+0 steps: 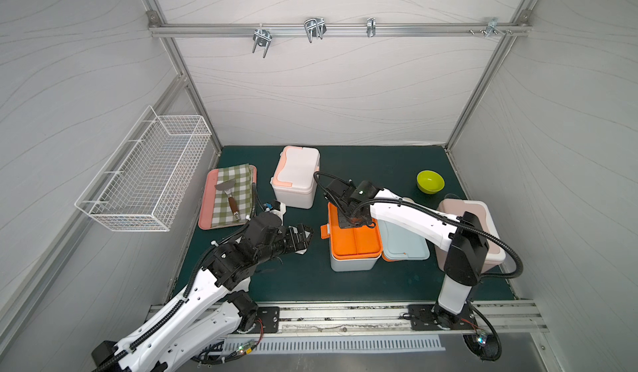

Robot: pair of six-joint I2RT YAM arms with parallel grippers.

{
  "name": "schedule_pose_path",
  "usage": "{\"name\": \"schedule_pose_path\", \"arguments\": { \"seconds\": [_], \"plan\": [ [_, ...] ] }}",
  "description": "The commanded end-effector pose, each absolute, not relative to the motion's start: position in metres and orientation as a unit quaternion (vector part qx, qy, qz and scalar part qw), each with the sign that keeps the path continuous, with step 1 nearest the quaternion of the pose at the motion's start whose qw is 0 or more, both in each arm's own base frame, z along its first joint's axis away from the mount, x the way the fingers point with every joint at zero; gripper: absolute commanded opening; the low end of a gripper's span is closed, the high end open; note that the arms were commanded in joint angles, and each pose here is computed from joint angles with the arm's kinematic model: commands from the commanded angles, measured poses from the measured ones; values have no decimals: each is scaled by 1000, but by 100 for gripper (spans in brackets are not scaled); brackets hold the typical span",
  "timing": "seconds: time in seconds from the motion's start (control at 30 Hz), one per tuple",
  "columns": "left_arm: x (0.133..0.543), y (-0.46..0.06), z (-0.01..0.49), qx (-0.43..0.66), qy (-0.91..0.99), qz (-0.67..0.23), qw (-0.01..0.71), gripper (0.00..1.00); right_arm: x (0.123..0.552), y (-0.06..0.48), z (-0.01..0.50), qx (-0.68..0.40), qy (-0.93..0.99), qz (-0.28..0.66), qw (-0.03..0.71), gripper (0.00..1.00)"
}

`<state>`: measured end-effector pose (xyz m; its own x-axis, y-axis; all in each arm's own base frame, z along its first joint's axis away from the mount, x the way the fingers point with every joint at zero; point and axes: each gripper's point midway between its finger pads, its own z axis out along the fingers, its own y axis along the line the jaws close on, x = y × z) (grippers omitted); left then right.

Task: Open first aid kits and take out gauze
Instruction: Place the compartment layer in the first aid kit.

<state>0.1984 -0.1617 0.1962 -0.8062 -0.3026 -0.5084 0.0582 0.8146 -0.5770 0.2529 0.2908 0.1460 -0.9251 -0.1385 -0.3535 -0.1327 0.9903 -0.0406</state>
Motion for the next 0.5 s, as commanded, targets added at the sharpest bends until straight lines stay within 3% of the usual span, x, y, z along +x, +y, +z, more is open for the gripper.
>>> {"name": "schedule_pose_path", "arguments": {
  "seconds": [0.0,0.47],
  "plan": [
    [203,-165,207,-69,892,-314,319,98,259,285,161,-58,975,-10,216,1],
    [201,-164,209,-70,891,-315,319,97,237,300,123,-37,989,28,138,5]
  ]
}}
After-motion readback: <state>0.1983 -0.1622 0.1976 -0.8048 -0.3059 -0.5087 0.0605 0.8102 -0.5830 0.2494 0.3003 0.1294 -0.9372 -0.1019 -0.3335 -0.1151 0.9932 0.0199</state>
